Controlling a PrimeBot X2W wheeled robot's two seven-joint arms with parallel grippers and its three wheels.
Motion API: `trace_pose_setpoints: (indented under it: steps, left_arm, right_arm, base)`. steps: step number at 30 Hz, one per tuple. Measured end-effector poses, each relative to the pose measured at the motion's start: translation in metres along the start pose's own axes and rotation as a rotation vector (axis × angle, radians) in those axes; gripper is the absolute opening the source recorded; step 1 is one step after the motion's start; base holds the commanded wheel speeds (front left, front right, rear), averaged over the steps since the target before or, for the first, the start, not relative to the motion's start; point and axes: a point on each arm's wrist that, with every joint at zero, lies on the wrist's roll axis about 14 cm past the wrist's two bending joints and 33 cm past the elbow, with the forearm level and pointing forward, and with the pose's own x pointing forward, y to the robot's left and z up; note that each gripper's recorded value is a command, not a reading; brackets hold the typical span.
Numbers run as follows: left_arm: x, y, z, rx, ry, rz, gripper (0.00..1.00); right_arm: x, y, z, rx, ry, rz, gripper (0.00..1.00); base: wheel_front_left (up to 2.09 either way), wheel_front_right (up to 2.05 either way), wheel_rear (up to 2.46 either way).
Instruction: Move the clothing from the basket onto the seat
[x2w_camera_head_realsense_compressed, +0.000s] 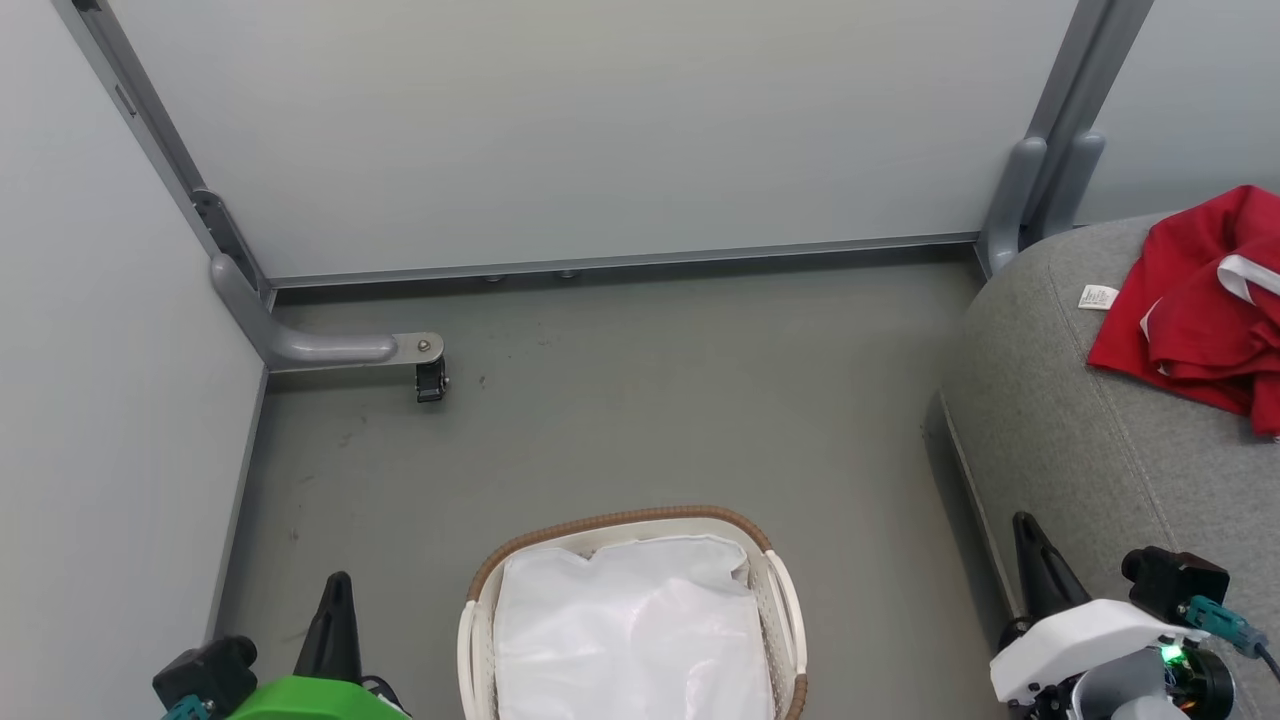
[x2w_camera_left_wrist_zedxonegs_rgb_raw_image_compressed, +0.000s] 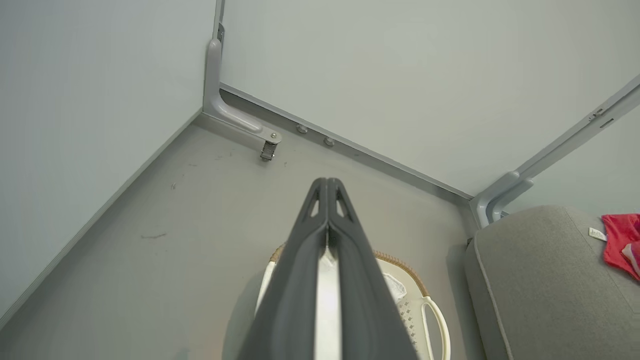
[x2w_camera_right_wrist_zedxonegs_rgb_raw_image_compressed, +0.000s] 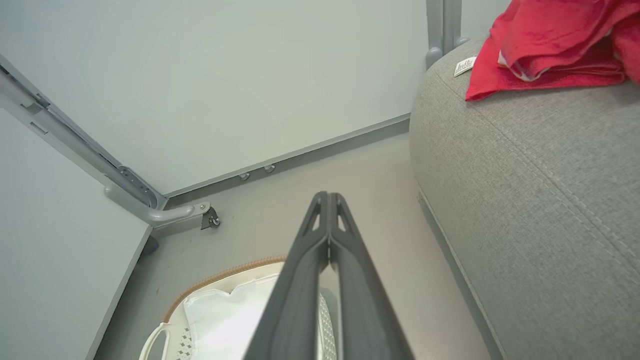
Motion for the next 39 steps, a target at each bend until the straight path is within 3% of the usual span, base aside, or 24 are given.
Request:
trace_pose_setpoints:
  steps: [39]
  left_arm:
    - [0.012,0.003,0.034,-0.501,-0.058,0.018,0.0]
  right_arm:
    - [0.005,-0.002,0.017,0.555,-0.017,-0.026,0.0]
  base:
    - [0.0,0.0,0.0]
